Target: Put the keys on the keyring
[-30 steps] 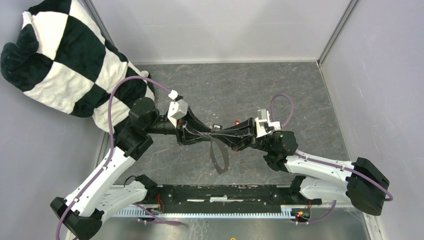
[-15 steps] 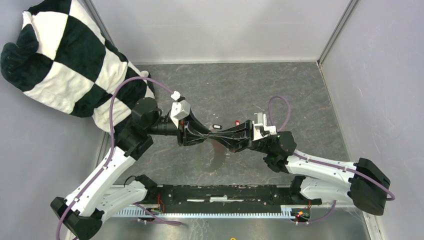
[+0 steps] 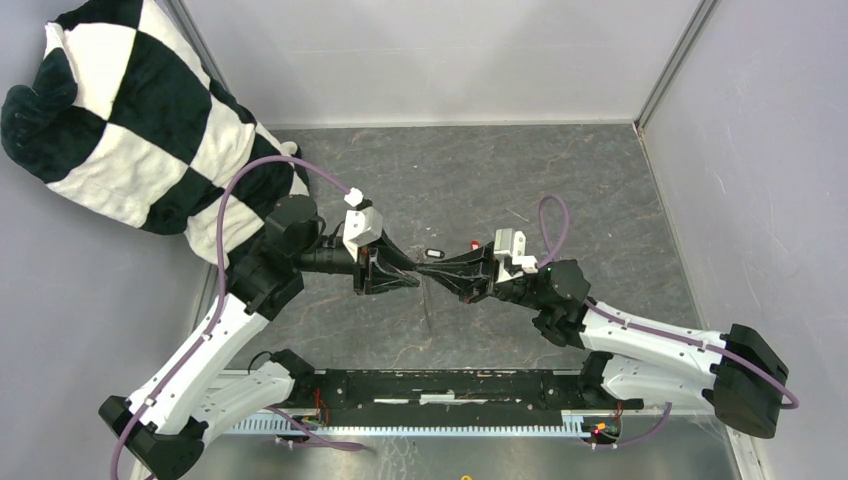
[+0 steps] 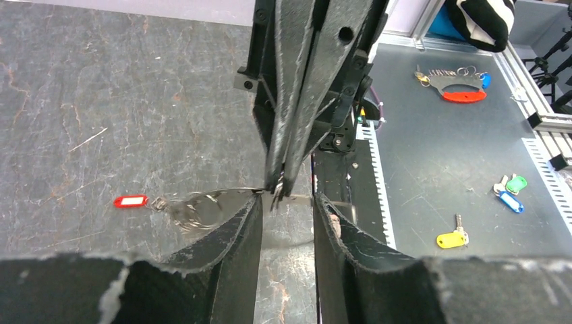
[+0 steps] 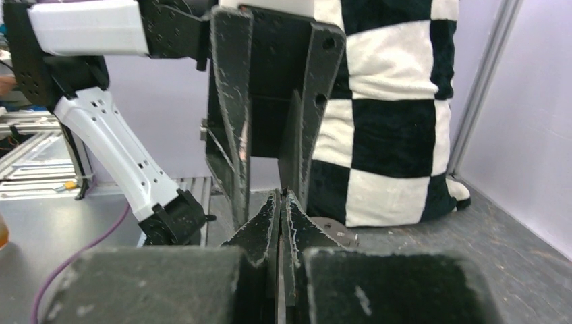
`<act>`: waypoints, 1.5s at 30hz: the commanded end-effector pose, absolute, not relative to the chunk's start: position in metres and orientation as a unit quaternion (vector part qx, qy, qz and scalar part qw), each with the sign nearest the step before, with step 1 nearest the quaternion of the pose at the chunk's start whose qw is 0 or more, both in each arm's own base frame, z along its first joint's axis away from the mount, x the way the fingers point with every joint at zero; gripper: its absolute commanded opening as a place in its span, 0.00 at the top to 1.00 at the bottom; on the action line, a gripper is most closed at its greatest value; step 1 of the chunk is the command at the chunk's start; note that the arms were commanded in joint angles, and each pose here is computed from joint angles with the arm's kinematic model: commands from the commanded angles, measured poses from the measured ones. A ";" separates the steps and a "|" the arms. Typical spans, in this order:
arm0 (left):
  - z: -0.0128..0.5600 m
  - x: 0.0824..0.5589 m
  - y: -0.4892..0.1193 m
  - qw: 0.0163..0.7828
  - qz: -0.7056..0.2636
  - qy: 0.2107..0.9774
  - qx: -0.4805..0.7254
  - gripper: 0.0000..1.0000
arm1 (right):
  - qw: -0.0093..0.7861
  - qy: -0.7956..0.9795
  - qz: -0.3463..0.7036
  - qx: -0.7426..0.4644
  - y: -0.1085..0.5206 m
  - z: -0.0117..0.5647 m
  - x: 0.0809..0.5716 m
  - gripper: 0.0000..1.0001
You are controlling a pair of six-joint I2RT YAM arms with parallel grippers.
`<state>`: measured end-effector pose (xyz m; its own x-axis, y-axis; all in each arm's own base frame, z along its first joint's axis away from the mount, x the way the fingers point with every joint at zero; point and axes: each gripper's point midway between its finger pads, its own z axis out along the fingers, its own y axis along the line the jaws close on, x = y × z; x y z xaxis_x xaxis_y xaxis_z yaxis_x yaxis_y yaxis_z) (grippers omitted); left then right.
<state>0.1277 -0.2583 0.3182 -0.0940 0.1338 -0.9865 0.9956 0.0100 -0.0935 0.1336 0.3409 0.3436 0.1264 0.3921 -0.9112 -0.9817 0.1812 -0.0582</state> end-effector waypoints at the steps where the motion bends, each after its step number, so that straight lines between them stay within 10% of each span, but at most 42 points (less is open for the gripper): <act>1: 0.334 0.118 -0.258 0.453 -0.489 0.521 0.533 0.59 | 0.687 0.383 0.503 -0.359 0.336 0.372 0.139 0.99; 25: 0.345 0.126 -0.267 0.453 -0.522 0.532 0.490 0.69 | 0.658 0.364 0.581 -0.312 0.336 0.378 0.127 0.99; 32: 0.346 0.136 -0.273 0.448 -0.524 0.543 0.479 0.98 | 0.641 0.377 0.583 -0.328 0.350 0.380 0.130 0.99; 39: 0.349 0.133 -0.268 0.458 -0.509 0.539 0.491 0.98 | 0.649 0.382 0.575 -0.320 0.341 0.377 0.130 0.99; 45: 0.358 0.128 -0.267 0.457 -0.514 0.529 0.497 0.66 | 0.651 0.384 0.571 -0.321 0.335 0.372 0.128 0.99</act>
<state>0.1338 -0.2665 0.3300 -0.1722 0.0996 -0.9800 0.9850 0.0121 -0.1719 0.1360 0.3404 0.3581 0.0435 0.4608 -0.8864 -0.9871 0.1564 0.0329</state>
